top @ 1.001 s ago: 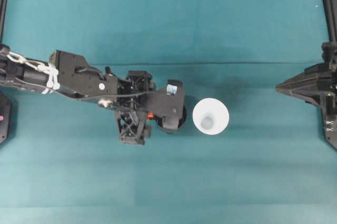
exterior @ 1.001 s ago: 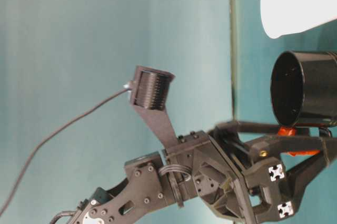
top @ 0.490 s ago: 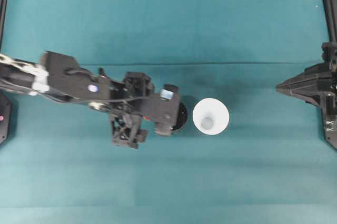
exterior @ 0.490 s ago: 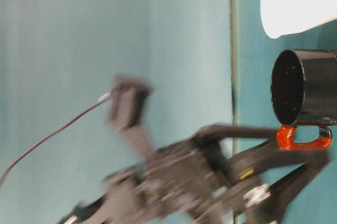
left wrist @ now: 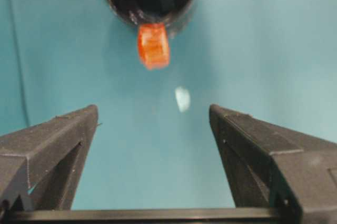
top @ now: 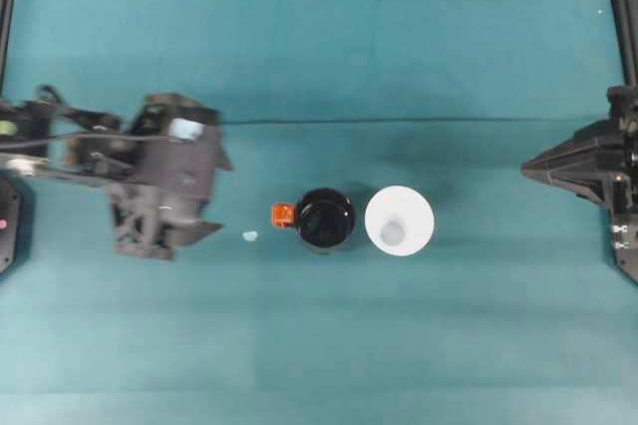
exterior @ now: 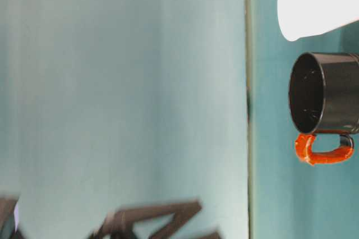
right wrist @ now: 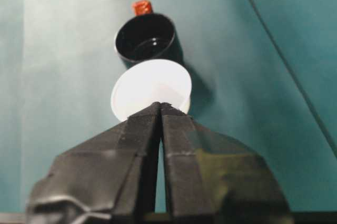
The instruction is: Put the paper cup into the moved red handle cup holder.
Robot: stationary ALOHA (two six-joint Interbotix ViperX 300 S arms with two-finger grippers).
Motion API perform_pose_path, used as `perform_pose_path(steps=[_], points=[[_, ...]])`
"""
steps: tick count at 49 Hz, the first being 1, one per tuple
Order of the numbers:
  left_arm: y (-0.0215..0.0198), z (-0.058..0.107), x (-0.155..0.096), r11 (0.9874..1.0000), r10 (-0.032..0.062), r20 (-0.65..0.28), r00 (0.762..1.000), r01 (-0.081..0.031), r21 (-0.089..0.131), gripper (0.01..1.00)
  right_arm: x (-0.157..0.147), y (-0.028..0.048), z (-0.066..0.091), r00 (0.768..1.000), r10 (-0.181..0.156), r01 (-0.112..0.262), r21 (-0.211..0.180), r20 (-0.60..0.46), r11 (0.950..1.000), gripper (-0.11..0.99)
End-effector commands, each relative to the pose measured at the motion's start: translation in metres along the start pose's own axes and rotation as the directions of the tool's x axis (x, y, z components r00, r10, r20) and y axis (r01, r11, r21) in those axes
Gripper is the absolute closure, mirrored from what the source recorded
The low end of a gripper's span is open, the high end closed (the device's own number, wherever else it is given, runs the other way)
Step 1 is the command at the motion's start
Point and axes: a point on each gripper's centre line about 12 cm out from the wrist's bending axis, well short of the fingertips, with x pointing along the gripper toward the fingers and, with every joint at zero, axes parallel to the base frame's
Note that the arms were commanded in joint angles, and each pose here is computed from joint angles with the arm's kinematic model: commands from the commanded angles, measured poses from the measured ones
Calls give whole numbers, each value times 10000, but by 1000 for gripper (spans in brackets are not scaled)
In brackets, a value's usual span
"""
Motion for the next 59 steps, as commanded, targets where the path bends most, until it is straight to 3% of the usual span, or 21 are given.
perform_pose_path(steps=[1,11,16,21,27,31,35,47,59], points=[[-10,10,-135,10000,61,411,9991,-62,12,71,10,1,36,10000,-44,44,96,45,9999,933],[-28,-42,-216,10000,71,565,9984,-73,33,72,54,-2,110,9984,-311,320,178,-467,9993,903],[-32,-62,-251,9999,86,640,9979,-91,77,73,97,-3,138,9944,-471,500,283,-944,9983,828],[-36,-88,-278,9999,95,685,9976,-101,76,73,152,-9,159,9851,-688,747,316,-1577,9967,633],[-42,-124,-329,9999,116,790,9968,-121,57,73,240,17,253,9711,-836,1009,673,-2236,9926,290],[-48,-152,-350,9999,122,820,9966,-123,11,73,337,34,322,9561,-974,1213,704,-2765,9901,53],[-52,-175,-373,9999,131,865,9962,-131,-6,73,464,41,358,9411,-1088,1377,690,-3202,9881,-83],[-61,-245,-406,9999,144,878,9960,-145,-3,73,1027,13,326,8719,-1453,1939,572,-4676,9794,-82],[-74,-294,-409,9999,128,850,9963,-129,10,73,1553,-32,232,7765,-1784,2423,250,-6044,9699,-81]])
